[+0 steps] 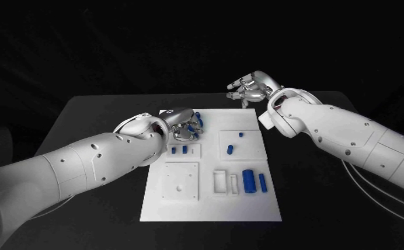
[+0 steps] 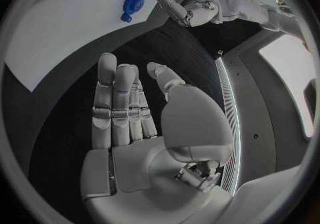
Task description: Assemble the parts on the task board
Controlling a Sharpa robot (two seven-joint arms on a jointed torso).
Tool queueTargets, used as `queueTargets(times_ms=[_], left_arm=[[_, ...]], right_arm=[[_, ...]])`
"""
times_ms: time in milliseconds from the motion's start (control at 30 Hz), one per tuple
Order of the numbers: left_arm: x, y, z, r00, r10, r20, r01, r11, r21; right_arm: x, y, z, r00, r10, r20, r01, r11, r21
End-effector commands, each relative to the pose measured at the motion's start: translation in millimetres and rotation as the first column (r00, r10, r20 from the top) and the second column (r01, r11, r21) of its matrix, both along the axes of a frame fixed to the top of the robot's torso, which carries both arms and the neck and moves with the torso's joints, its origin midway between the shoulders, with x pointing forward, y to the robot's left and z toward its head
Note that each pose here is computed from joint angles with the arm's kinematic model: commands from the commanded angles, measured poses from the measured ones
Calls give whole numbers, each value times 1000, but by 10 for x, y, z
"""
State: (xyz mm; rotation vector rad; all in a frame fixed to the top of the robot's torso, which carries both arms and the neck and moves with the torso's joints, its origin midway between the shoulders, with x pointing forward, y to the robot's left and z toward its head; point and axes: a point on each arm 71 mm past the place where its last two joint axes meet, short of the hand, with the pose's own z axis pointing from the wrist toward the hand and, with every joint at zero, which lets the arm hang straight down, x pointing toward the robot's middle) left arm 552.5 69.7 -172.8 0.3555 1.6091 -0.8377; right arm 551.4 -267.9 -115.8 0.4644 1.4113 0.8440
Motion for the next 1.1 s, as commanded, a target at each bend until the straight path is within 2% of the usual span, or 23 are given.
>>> queueTargets(times_ms=[33, 167, 400, 1100], left_arm=[[-15, -23, 52, 1000, -12, 12, 13, 999, -36], [-19, -20, 95, 1000, -15, 10, 15, 999, -47], [-11, 21, 123, 1000, -10, -3, 10, 999, -40], [31, 349, 118, 998, 46, -35, -47, 999, -10]], right_arm=[[-2, 7, 8, 1000, 8, 10, -8, 1000, -1], [-1, 5, 7, 1000, 8, 9, -8, 1000, -1], [-1, -3, 7, 1000, 7, 9, -7, 1000, -2], [-6, -26, 10, 1000, 4, 9, -4, 1000, -4]])
